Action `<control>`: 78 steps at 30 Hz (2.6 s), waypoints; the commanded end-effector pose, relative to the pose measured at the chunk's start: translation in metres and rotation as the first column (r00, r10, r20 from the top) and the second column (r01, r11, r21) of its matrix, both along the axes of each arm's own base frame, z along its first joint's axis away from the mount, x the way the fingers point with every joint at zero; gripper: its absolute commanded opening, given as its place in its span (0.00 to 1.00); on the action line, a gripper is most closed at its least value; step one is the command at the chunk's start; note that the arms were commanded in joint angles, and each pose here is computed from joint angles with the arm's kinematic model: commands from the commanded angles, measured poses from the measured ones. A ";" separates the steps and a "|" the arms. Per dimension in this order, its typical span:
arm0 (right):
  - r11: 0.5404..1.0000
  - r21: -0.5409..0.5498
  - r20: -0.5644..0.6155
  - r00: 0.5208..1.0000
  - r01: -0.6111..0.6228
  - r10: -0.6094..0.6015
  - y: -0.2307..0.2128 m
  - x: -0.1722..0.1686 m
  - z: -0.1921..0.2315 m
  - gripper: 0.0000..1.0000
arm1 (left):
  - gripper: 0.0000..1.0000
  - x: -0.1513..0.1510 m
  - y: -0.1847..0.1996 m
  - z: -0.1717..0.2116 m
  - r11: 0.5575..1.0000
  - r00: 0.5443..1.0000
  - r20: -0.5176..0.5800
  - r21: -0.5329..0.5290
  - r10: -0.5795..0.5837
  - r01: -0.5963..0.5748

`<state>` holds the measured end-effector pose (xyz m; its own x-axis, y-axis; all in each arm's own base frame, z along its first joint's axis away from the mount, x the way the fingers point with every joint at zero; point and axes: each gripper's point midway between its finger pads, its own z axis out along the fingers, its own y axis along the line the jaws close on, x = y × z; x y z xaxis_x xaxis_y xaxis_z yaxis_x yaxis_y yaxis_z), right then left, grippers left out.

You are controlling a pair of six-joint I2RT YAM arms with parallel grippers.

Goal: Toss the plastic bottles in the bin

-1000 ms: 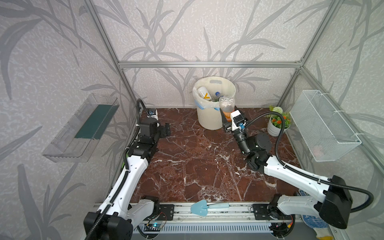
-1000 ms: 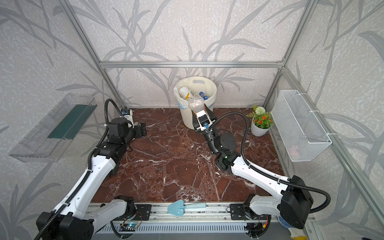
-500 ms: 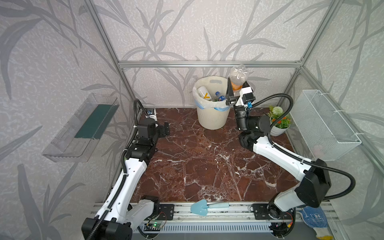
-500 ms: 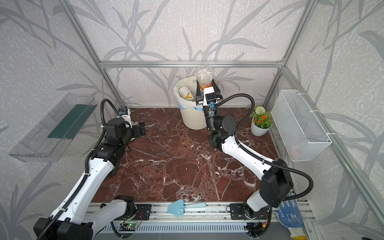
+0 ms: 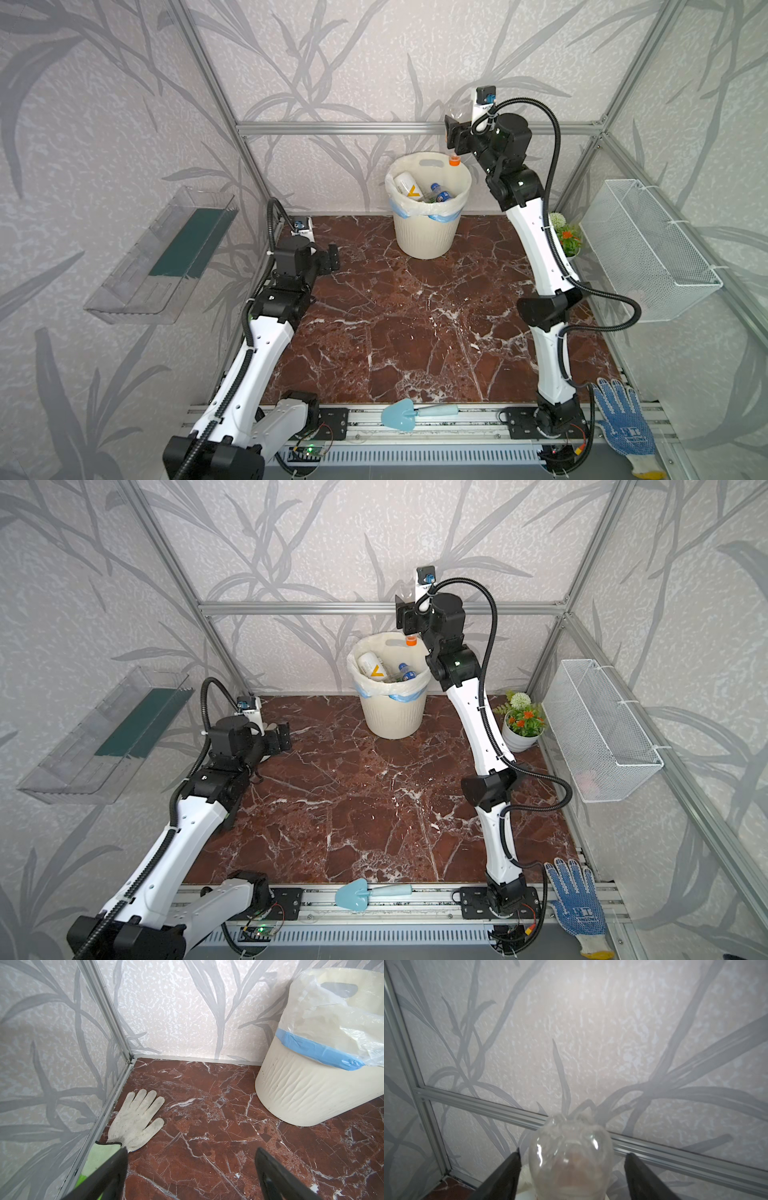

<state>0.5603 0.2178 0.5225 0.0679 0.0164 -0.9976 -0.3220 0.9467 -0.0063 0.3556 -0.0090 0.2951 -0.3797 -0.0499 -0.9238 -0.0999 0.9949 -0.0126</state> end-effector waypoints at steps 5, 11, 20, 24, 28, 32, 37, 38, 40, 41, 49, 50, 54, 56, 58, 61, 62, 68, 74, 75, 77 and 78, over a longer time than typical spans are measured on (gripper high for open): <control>0.996 0.000 -0.286 0.955 -0.085 0.081 0.020 -0.019 -0.062 0.99 | 0.94 -0.004 0.003 0.012 1.000 1.000 0.028 0.008 0.005 -0.005; 0.997 0.014 -0.163 0.984 -0.071 0.073 0.008 -0.040 -0.036 0.99 | 0.94 -0.004 0.003 0.012 1.000 1.000 0.028 0.007 0.004 -0.004; 0.998 0.041 0.042 0.997 0.057 -0.059 -0.048 -0.104 -0.049 0.99 | 0.94 0.001 0.001 0.003 1.000 1.000 0.007 -0.010 0.002 -0.002; 0.990 0.006 0.039 0.990 0.138 -0.138 -0.073 -0.121 -0.108 0.99 | 0.94 0.005 0.005 -0.002 0.999 0.999 0.011 -0.028 0.040 -0.040; 0.958 -0.018 -0.009 0.959 0.285 -0.285 -0.115 -0.141 -0.179 0.99 | 0.95 0.010 0.012 -0.007 0.992 0.994 0.029 -0.072 0.106 -0.103; 0.890 -0.059 -0.086 0.886 0.452 -0.456 -0.163 -0.158 -0.245 0.99 | 0.95 0.011 0.034 -0.027 0.956 0.963 0.037 -0.131 0.269 -0.262; 0.798 -0.065 -0.149 0.785 0.600 -0.602 -0.211 -0.170 -0.299 0.99 | 0.95 0.001 0.069 -0.077 0.861 0.857 0.134 -0.197 0.497 -0.469; 0.780 -0.080 -0.166 0.763 0.621 -0.625 -0.218 -0.170 -0.310 0.99 | 0.95 -0.002 0.077 -0.089 0.839 0.832 0.129 -0.171 0.540 -0.517; 0.740 -0.146 -0.225 0.707 0.656 -0.671 -0.230 -0.168 -0.331 0.99 | 0.96 -0.003 0.087 -0.104 0.816 0.808 0.110 -0.079 0.578 -0.573; 0.722 -0.183 -0.254 0.677 0.667 -0.690 -0.234 -0.169 -0.343 0.99 | 0.96 -0.003 0.091 -0.109 0.808 0.802 0.099 -0.028 0.588 -0.589; 0.712 -0.246 -0.305 0.645 0.658 -0.701 -0.242 -0.157 -0.366 0.99 | 0.97 -0.001 0.093 -0.153 0.821 0.839 0.036 0.185 0.544 -0.540; 0.718 -0.257 -0.314 0.647 0.647 -0.695 -0.240 -0.154 -0.368 0.99 | 0.97 0.000 0.092 -0.162 0.824 0.842 0.029 0.193 0.539 -0.533; 0.731 -0.277 -0.335 0.650 0.624 -0.682 -0.237 -0.151 -0.370 0.99 | 0.97 0.011 0.088 -0.169 0.843 0.862 0.038 0.191 0.505 -0.503; 0.742 -0.289 -0.344 0.658 0.605 -0.670 -0.234 -0.151 -0.372 0.99 | 0.97 0.022 0.083 -0.175 0.869 0.887 0.029 0.186 0.461 -0.458; 0.747 -0.285 -0.344 0.663 0.600 -0.664 -0.234 -0.154 -0.372 0.99 | 0.96 0.032 0.079 -0.183 0.880 0.901 0.035 0.201 0.433 -0.431; 0.773 -0.266 -0.344 0.693 0.576 -0.634 -0.229 -0.158 -0.372 0.99 | 0.94 0.035 0.075 -0.189 0.904 0.920 -0.020 0.194 0.392 -0.381; 0.778 -0.267 -0.351 0.695 0.569 -0.628 -0.228 -0.159 -0.372 0.99 | 0.94 0.035 0.073 -0.187 0.912 0.926 -0.009 0.178 0.378 -0.371; 0.805 -0.275 -0.398 0.700 0.526 -0.593 -0.221 -0.166 -0.381 0.99 | 0.95 0.031 0.069 -0.190 0.944 0.951 0.020 0.114 0.310 -0.310; 0.844 -0.233 -0.359 0.763 0.484 -0.537 -0.213 -0.175 -0.378 0.99 | 0.99 0.029 0.068 -0.200 0.957 0.960 0.023 0.076 0.281 -0.282; 0.853 -0.225 -0.351 0.777 0.472 -0.522 -0.211 -0.177 -0.378 0.99 | 0.99 0.030 0.069 -0.198 0.956 0.959 0.042 0.076 0.280 -0.282; 0.869 -0.209 -0.343 0.799 0.448 -0.494 -0.206 -0.178 -0.374 0.99 | 0.99 0.029 0.068 -0.200 0.957 0.960 0.030 0.077 0.279 -0.281; 0.881 -0.206 -0.334 0.815 0.427 -0.473 -0.203 -0.178 -0.372 0.99 | 0.99 0.030 0.069 -0.199 0.956 0.959 0.038 0.076 0.281 -0.283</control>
